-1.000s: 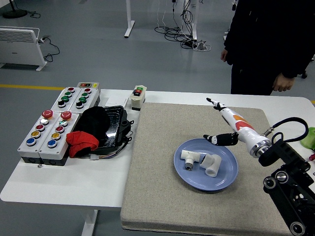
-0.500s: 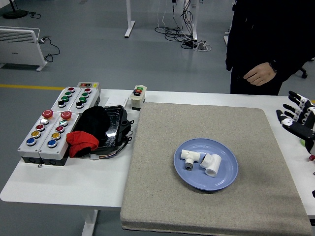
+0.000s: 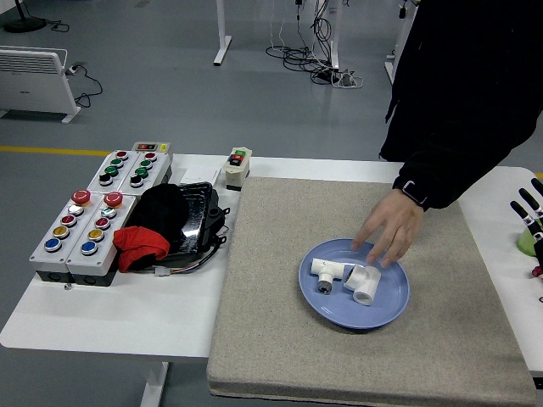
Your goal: Pick pipe place plate twice
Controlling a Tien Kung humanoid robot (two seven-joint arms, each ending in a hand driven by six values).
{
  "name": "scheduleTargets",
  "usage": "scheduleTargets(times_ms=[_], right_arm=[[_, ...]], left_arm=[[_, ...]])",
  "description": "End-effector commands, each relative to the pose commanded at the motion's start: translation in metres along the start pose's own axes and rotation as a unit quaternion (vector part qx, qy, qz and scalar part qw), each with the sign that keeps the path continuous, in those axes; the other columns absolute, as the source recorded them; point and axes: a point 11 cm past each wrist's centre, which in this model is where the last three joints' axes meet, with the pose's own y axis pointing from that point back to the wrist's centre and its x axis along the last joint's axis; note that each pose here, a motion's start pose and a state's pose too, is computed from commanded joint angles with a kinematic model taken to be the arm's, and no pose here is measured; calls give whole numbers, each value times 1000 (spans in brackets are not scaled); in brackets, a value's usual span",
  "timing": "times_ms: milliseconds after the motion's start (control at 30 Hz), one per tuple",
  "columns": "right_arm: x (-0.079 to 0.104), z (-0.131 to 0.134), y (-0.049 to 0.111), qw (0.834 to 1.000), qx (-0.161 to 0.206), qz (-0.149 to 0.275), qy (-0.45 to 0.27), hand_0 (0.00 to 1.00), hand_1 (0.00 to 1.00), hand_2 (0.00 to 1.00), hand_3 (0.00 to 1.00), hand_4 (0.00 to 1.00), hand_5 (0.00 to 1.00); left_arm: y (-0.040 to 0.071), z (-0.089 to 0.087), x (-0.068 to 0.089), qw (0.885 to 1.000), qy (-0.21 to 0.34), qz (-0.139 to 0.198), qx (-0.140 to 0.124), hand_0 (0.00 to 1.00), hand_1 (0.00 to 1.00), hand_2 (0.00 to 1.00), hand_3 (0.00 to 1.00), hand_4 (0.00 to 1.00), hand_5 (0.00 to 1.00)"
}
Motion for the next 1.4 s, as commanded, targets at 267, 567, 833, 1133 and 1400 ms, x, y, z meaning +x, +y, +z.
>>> scheduleTargets(times_ms=[267,567,833,1133,1400], right_arm=[[1,-9,-1,1000,15,0,20,829,780,821,800,588,546],[5,-12,1,999,35,16,26,829,781,815,798,579,563],[2,-9,0,998,39,20,36,842,788,830,806,576,569],[0,-3,-1,999,33,27,33,849,792,841,811,561,583],[2,-9,-1,997,49,43,32,853,794,863,814,559,584]], left_arm=[[0,2,0,1000,-13,-2,0,621,590,571,593,270,998],[1,3,-1,1000,-23,-5,-1,620,592,572,597,273,998],[1,2,-7,1000,-18,-9,-4,621,593,568,596,275,998],[1,3,-11,1000,-3,-11,-10,622,594,564,596,278,998],[1,5,-12,1000,2,-11,-13,622,594,565,597,278,998]])
